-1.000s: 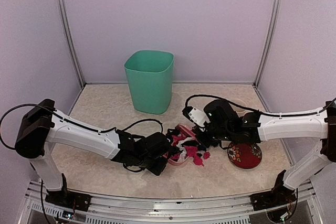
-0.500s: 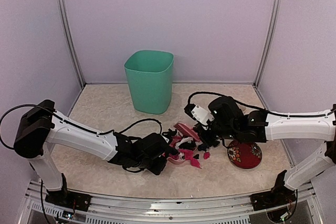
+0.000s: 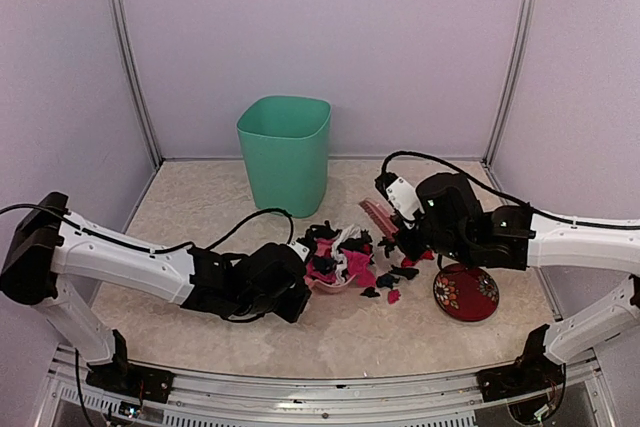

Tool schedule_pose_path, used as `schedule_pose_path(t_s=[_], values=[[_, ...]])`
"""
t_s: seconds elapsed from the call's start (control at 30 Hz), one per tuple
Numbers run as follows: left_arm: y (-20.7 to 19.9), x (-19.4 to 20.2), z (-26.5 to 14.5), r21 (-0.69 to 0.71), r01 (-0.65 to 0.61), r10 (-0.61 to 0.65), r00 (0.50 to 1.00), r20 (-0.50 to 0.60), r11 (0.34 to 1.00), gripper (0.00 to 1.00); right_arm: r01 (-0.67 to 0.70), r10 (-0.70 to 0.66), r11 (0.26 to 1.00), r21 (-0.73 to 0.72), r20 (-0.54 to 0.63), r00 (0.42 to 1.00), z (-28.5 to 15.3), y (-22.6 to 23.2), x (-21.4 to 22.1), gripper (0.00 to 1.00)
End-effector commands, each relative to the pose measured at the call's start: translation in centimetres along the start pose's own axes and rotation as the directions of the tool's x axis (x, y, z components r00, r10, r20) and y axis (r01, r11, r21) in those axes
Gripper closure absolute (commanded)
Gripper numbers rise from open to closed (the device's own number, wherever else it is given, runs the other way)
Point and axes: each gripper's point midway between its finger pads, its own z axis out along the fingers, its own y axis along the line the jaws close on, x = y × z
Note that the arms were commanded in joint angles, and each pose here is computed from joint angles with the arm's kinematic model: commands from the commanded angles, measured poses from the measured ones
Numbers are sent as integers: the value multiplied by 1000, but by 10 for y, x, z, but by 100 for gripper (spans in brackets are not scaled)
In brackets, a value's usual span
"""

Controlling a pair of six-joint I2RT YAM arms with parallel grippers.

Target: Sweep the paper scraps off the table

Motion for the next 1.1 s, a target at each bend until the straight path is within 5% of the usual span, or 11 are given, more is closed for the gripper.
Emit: schedule_pose_path(t_s=[0.0,0.5,1.07], values=[[6,-30,-21,-27,15,-12,995,94,1000,100,-84,75,988,132,68,995,-14,-31,-15,100],[23,-103,-60,-52,13,-7,993,121,999,100,-265,248,946,185,112,962,-12,-56,8,100],[63,-222,-115,-17,81,-73,958,276,997,100,-272,262,954,125,89,961,6,-40,21,100]])
